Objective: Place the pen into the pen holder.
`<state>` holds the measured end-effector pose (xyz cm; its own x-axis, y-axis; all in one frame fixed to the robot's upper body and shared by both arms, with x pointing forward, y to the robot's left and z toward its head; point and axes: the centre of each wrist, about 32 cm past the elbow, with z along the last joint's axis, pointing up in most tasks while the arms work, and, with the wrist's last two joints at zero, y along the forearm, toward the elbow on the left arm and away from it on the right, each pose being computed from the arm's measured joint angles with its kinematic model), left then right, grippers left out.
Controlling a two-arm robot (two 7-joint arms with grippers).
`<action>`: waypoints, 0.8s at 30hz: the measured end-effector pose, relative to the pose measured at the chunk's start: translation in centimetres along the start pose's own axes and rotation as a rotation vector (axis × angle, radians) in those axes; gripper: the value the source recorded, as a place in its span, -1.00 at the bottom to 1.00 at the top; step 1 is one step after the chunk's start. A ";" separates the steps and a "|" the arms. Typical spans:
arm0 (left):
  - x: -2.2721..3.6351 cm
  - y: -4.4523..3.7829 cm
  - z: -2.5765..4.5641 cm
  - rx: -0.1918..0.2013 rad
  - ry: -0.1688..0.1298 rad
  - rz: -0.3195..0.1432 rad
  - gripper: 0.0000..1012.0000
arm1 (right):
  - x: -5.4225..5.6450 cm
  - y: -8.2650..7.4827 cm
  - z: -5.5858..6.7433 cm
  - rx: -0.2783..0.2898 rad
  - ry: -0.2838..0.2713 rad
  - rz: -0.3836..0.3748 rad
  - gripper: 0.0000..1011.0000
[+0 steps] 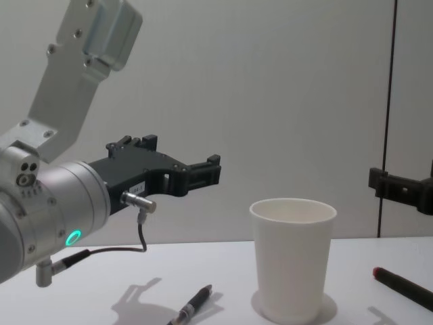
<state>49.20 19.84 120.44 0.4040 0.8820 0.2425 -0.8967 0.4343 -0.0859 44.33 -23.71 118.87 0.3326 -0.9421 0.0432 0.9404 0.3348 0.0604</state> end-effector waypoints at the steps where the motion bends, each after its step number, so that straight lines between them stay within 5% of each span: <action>1: 0.00 0.00 0.00 0.000 0.000 0.000 0.98 | 0.0 0.0 0.0 0.000 0.000 0.000 0.98; 24: 0.00 0.00 0.00 0.000 0.000 0.000 0.98 | 0.0 0.0 0.0 0.000 0.000 0.000 0.98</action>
<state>49.20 19.84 120.44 0.4040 0.8821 0.2425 -0.8967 0.4343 -0.0859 44.33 -23.71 118.87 0.3326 -0.9421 0.0432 0.9404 0.3347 0.0604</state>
